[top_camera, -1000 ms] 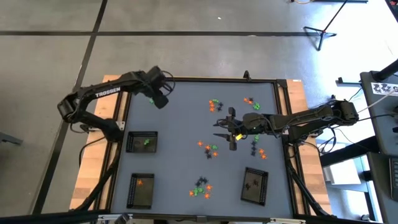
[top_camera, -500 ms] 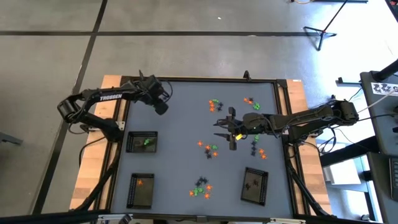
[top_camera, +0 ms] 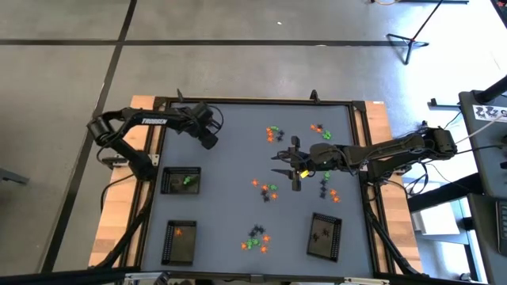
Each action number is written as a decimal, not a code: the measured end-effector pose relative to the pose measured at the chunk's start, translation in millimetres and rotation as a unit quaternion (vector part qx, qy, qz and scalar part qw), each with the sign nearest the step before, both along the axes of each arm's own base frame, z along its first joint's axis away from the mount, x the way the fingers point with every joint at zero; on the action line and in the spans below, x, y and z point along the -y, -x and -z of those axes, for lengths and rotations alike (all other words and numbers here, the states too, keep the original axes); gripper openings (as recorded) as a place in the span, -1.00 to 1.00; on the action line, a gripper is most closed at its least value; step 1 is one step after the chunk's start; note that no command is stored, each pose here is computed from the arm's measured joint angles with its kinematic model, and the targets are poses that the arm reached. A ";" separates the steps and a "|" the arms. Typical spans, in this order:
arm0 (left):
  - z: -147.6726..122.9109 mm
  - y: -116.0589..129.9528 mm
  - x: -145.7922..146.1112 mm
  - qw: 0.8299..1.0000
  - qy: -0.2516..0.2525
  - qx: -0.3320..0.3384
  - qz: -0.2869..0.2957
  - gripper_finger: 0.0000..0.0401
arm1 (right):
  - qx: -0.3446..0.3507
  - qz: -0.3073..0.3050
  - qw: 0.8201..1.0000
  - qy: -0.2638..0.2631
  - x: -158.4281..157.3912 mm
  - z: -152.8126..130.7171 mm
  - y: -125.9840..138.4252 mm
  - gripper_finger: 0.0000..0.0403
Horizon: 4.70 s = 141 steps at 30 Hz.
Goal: Sort Halloween decoration
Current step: Put the green skeleton toy into the top black bin, then put the black spider toy into the bottom right black bin
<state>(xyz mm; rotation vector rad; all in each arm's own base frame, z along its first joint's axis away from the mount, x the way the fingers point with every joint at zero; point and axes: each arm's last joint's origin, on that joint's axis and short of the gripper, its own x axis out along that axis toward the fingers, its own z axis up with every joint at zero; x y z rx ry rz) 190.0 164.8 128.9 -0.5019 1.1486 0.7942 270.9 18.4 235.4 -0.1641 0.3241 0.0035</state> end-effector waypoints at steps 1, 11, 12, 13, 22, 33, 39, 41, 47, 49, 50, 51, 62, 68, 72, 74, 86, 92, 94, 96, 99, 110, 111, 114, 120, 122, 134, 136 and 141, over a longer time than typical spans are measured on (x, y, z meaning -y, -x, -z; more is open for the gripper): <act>1.4 -0.4 -0.3 1.000 0.001 -0.001 0.000 -0.55 | 0.000 0.000 1.000 0.000 0.0 0.0 0.0 -0.10; -7.6 -4.4 1.8 1.000 -0.009 0.012 0.013 -0.61 | -0.001 0.000 1.000 0.000 0.0 0.2 0.1 -0.10; -11.4 -7.1 2.3 1.000 -0.014 0.020 0.017 -0.64 | -0.001 0.000 1.000 0.000 0.0 0.2 0.1 -0.10; -15.6 -9.2 3.0 0.999 -0.019 0.027 0.021 -0.68 | -0.001 0.000 1.000 0.000 0.0 0.2 0.1 -0.10; -48.8 -21.3 16.0 0.998 -0.011 0.026 0.057 -0.96 | -0.002 0.000 1.000 0.000 0.0 0.3 0.1 -0.10; -103.3 -2.9 78.6 0.994 0.065 -0.010 0.092 -0.99 | -0.007 0.000 1.000 0.000 0.0 1.2 0.4 -0.10; -120.0 18.4 129.3 0.988 0.128 -0.028 0.083 -0.98 | -0.006 0.000 1.000 0.000 0.0 1.1 0.4 -0.10; -123.4 22.3 142.2 0.987 0.134 -0.028 0.084 -0.98 | -0.004 0.000 1.000 0.000 0.0 0.8 0.3 -0.10; -125.8 25.7 171.9 0.984 0.140 -0.032 0.108 -0.79 | 0.003 0.000 1.000 -0.001 -0.1 -0.5 -0.2 -0.10; -125.1 25.4 178.2 0.983 0.135 -0.036 0.117 -0.68 | 0.003 0.000 1.000 -0.001 0.0 -0.5 -0.2 -0.10; -124.6 25.2 180.6 0.984 0.130 -0.038 0.119 -0.62 | 0.003 0.000 1.000 -0.001 0.0 -0.5 -0.2 -0.10; -124.3 25.2 182.5 0.984 0.122 -0.039 0.124 -0.56 | 0.003 0.000 1.000 -0.001 0.0 -0.5 -0.2 -0.10; -126.1 22.6 165.0 0.992 -0.018 -0.042 0.118 -0.18 | 0.003 0.000 1.000 -0.001 0.0 -0.6 -0.2 -0.10; -128.4 12.3 121.3 0.992 -0.059 -0.015 0.109 -0.19 | 0.003 0.000 1.000 -0.001 0.0 -0.6 -0.2 -0.10; -123.3 5.7 86.0 0.992 -0.063 -0.009 0.108 -0.19 | 0.003 0.000 1.000 -0.001 0.0 -0.6 -0.2 -0.10; -116.3 2.7 67.1 0.993 -0.059 -0.015 0.103 -0.19 | 0.003 0.000 1.000 -0.001 0.0 -0.6 -0.2 -0.10; -45.6 -22.8 -20.7 0.997 -0.035 -0.020 0.058 -0.19 | 0.003 0.000 1.000 0.000 0.0 -0.5 -0.2 -0.10; -14.0 -29.2 -35.9 0.999 -0.020 -0.034 0.034 -0.19 | -0.001 0.000 1.000 0.000 0.0 0.1 0.0 -0.10; -6.5 -29.6 -38.9 0.999 -0.014 -0.037 0.024 -0.19 | -0.001 0.000 1.000 0.000 0.0 0.1 0.0 -0.10; -3.7 -29.9 -41.0 0.999 -0.011 -0.037 0.017 -0.20 | -0.001 0.000 1.000 0.000 0.0 0.1 0.0 -0.10; -2.3 -30.1 -41.3 0.999 -0.009 -0.038 0.017 -0.29 | -0.001 0.000 1.000 0.000 0.0 0.1 0.0 -0.10; -11.1 -35.6 -29.8 0.999 -0.006 -0.024 0.040 -0.97 | -0.001 0.000 1.000 0.000 0.0 0.1 0.0 -0.10; -14.5 -35.4 -26.5 0.999 -0.001 -0.020 0.045 -0.97 | -0.001 0.000 1.000 0.000 0.0 0.1 0.0 -0.10; -33.2 -38.0 -12.9 0.997 0.007 0.017 0.072 -1.00 | -0.001 0.000 1.000 0.000 0.0 0.3 0.1 -0.10; -84.2 -54.0 33.7 0.972 0.019 0.163 0.169 -1.00 | 0.004 0.000 1.000 -0.001 0.0 -0.6 -0.3 -0.10; -99.8 -61.7 55.2 0.954 0.015 0.210 0.215 -1.00 | 0.008 0.000 1.000 -0.001 0.0 -1.3 -0.5 -0.10; -138.2 -98.5 167.1 0.850 -0.053 0.361 0.380 -1.00 | 0.100 -0.055 0.993 -0.034 -6.2 18.3 -34.8 -0.10; -138.5 -98.6 177.5 0.848 -0.062 0.360 0.385 -1.00 | 0.109 -0.058 0.992 -0.035 -6.7 20.0 -39.3 -0.10; -138.7 -97.6 193.9 0.845 -0.073 0.356 0.392 -1.00 | 0.116 -0.083 0.989 -0.041 -9.2 14.6 -52.8 -0.10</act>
